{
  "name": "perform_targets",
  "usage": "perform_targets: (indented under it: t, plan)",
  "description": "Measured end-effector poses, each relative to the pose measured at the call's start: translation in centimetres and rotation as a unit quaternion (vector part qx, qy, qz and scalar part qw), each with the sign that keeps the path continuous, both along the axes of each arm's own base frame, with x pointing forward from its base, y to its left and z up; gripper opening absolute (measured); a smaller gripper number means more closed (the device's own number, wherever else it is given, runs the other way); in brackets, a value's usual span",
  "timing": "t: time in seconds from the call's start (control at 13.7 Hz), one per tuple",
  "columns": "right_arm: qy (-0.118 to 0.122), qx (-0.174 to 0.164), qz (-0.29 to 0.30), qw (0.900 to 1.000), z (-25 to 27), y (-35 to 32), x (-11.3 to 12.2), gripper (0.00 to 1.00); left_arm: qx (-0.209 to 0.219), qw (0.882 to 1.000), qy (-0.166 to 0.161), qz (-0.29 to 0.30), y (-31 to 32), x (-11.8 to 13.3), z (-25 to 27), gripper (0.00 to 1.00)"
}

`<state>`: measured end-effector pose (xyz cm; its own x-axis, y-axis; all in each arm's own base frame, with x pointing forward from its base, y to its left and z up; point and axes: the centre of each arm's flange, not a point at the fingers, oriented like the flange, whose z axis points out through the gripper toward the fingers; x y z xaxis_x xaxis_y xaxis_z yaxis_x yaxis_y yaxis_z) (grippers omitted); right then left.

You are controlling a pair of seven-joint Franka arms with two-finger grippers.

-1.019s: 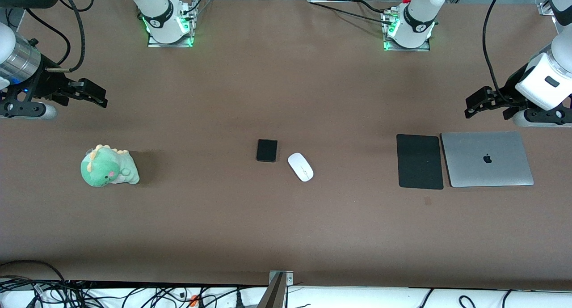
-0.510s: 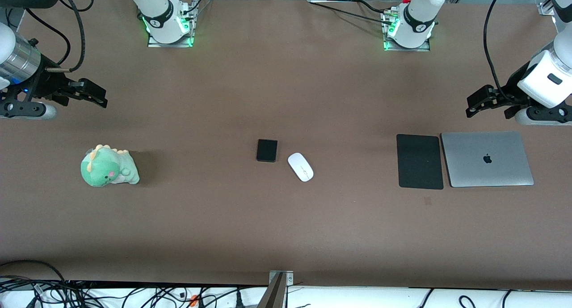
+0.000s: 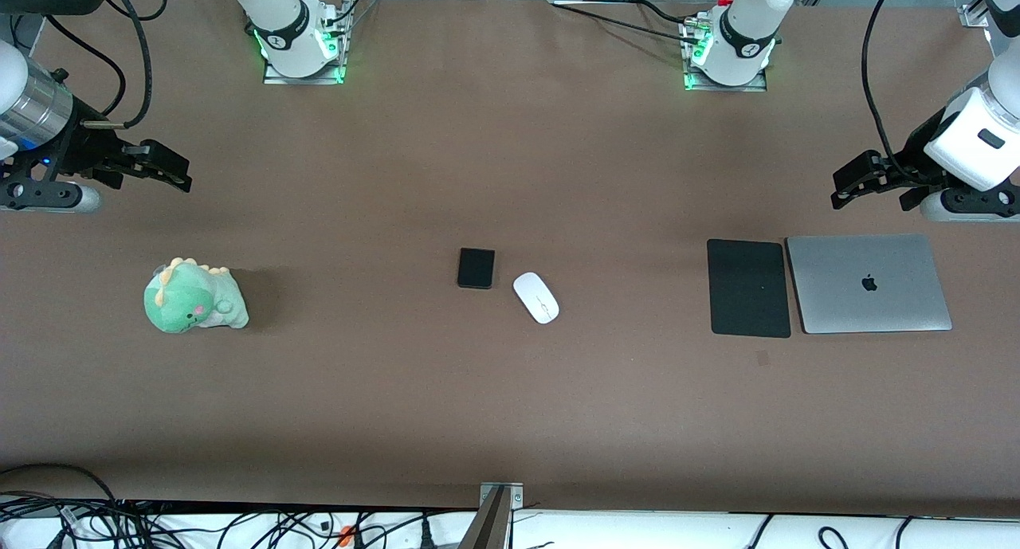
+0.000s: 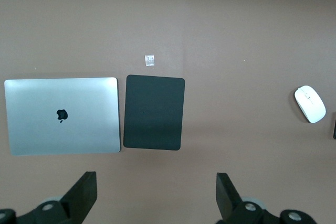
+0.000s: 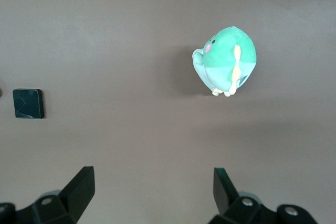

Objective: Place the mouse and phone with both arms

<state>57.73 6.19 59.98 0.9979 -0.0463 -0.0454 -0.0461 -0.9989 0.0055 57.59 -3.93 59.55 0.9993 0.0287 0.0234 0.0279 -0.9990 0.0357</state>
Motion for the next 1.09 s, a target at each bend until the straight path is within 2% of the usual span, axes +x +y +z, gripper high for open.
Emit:
perform_targets:
  t: [1.09]
  plan:
    - [0.001,0.000,0.000,1.000,-0.05,0.03,-0.03,1.00,0.000,1.000,0.001,0.007,-0.55,-0.05,-0.04,1.00]
